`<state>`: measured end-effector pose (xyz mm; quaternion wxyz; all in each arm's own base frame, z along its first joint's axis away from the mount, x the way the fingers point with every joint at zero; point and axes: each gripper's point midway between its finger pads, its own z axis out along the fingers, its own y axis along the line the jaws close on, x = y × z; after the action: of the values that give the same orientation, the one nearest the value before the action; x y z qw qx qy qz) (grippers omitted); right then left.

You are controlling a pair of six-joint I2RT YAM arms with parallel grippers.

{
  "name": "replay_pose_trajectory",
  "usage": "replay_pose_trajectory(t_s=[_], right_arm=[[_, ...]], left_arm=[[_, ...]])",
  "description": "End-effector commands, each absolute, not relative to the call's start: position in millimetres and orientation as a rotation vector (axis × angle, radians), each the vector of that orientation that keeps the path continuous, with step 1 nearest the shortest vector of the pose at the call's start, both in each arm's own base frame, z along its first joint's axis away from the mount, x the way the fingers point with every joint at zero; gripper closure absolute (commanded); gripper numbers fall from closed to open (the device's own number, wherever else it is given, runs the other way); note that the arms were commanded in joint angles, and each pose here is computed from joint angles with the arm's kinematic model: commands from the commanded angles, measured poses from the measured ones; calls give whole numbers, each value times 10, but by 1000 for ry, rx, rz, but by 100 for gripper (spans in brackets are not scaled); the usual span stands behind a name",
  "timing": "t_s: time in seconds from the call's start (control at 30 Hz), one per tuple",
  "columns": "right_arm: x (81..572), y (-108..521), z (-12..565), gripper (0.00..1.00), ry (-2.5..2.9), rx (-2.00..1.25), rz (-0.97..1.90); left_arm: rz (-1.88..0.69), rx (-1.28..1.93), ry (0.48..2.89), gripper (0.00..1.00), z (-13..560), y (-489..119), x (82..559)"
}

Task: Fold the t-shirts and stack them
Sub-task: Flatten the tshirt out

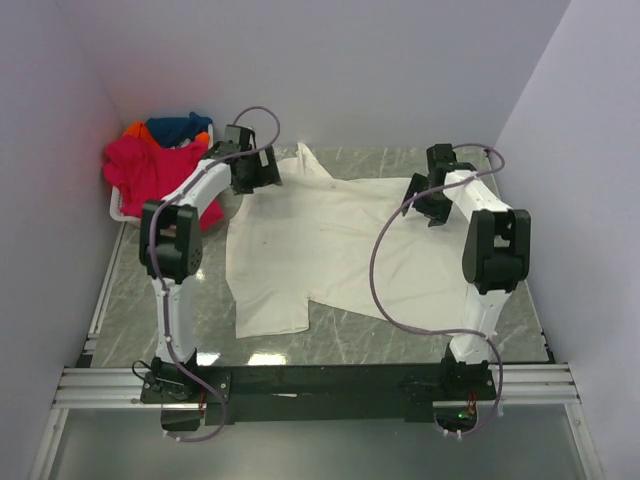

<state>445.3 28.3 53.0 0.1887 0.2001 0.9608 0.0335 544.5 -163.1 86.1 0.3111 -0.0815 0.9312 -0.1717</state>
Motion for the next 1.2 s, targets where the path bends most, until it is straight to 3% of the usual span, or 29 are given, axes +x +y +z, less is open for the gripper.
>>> replay_pose_trajectory(t_s=[0.0,0.3,0.5,0.83,1.17], right_arm=[[4324,364,1039,18,2597,516,155],[3555,695,768,18,2666,464,190],[3219,868,555,18,2708,466,238],[3136,946,297,19,2760,519,274],[3275,907,202,19,2809,548,193]], left_arm=[[-482,-225,2330,0,1618,-1577,5214],[-447,-308,2481,1,1038,-1351,4106],[-462,-327,2519,1,814,-1323,3802],[-417,-363,2624,1,292,-1310,3855],[-369,-339,2659,1,81,-1217,4196]])
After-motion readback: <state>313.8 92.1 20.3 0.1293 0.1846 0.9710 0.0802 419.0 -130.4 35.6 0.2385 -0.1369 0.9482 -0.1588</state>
